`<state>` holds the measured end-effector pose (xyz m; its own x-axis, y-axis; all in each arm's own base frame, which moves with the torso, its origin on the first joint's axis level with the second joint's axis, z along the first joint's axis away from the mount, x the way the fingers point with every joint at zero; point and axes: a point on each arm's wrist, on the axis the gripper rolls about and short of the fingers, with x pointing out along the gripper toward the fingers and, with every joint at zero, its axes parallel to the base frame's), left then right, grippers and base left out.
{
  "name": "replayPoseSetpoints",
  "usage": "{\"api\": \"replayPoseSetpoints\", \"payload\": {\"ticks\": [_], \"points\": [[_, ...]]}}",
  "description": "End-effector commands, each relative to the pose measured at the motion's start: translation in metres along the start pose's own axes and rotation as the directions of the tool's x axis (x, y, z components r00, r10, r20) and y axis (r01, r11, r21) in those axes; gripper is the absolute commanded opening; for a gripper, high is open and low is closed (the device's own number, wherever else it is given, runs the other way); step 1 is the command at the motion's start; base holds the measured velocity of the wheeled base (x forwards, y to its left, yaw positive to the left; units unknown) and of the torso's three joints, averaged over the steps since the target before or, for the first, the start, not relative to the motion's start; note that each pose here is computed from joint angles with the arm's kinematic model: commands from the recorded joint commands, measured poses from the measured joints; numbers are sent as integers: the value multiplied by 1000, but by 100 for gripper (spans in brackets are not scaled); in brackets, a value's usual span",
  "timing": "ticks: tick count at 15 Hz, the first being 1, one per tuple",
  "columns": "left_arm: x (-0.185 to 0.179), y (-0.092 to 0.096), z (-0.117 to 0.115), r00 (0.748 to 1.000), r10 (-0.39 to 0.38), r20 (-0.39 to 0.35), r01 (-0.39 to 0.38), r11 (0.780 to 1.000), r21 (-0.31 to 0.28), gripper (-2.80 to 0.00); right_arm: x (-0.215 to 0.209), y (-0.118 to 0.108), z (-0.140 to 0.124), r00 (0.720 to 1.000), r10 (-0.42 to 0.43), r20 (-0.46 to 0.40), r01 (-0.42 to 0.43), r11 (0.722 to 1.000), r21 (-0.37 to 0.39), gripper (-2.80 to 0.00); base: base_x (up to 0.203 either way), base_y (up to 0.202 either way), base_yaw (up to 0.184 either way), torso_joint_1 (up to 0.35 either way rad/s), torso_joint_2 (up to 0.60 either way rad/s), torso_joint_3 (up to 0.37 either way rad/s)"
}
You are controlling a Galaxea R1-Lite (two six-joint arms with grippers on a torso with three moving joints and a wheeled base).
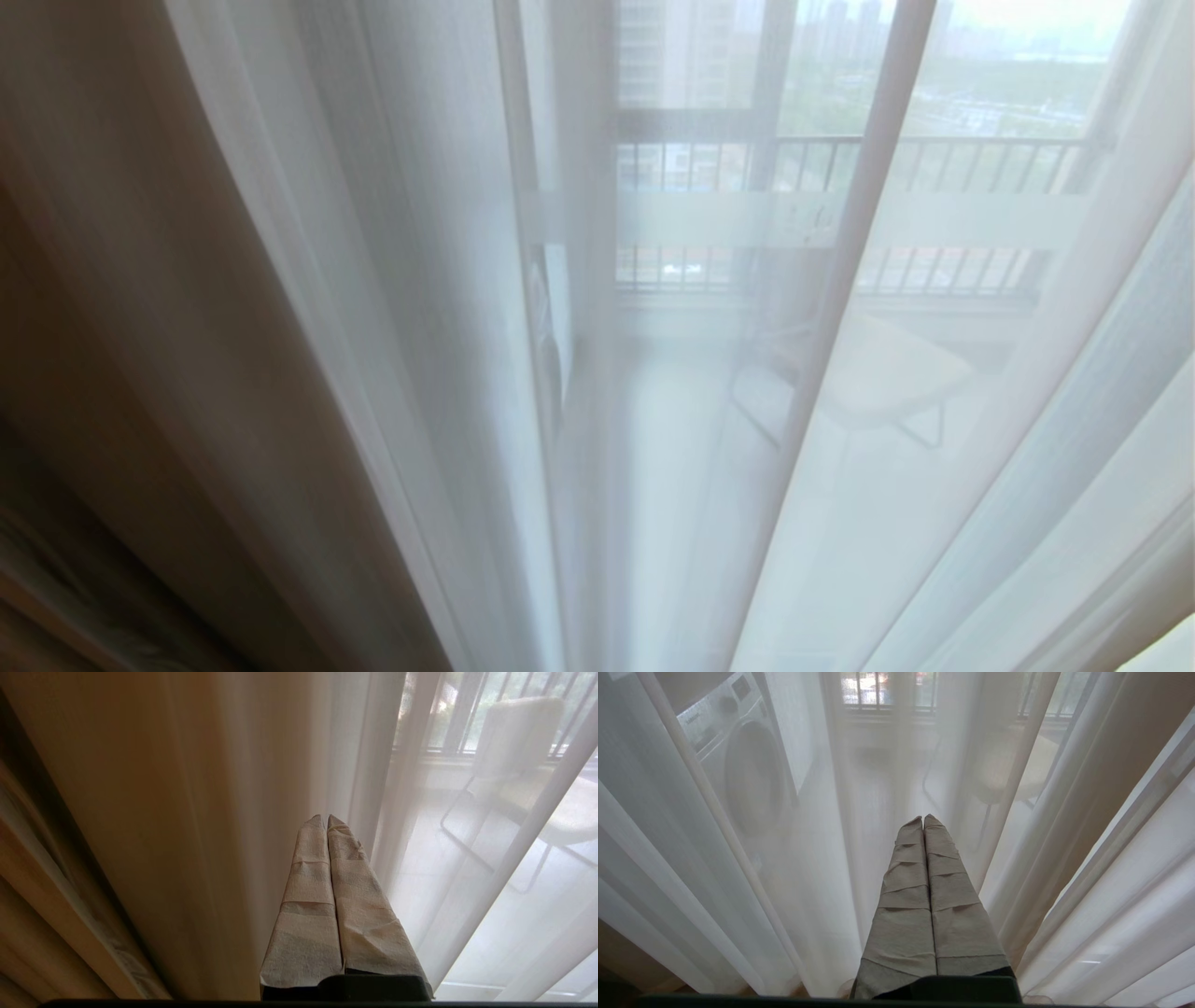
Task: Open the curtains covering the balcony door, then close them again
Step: Close the outer curtains on both sides
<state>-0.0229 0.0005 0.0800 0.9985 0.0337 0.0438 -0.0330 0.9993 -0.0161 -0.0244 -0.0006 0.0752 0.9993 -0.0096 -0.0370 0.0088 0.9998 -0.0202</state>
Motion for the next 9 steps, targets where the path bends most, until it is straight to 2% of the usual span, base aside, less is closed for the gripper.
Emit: {"api": "replayPoseSetpoints", "payload": {"ticks": [1, 9], "points": [[0, 0, 0, 1000, 1, 2, -1, 1000, -2, -280, 0, 0, 0, 1000, 0, 0, 0, 1000, 0, -280, 0, 0, 0, 0, 0, 0], [0, 0, 2, 1000, 8, 13, -8, 1000, 2, -280, 0, 0, 0, 1000, 0, 0, 0, 1000, 0, -280, 0, 0, 0, 0, 0, 0]]}}
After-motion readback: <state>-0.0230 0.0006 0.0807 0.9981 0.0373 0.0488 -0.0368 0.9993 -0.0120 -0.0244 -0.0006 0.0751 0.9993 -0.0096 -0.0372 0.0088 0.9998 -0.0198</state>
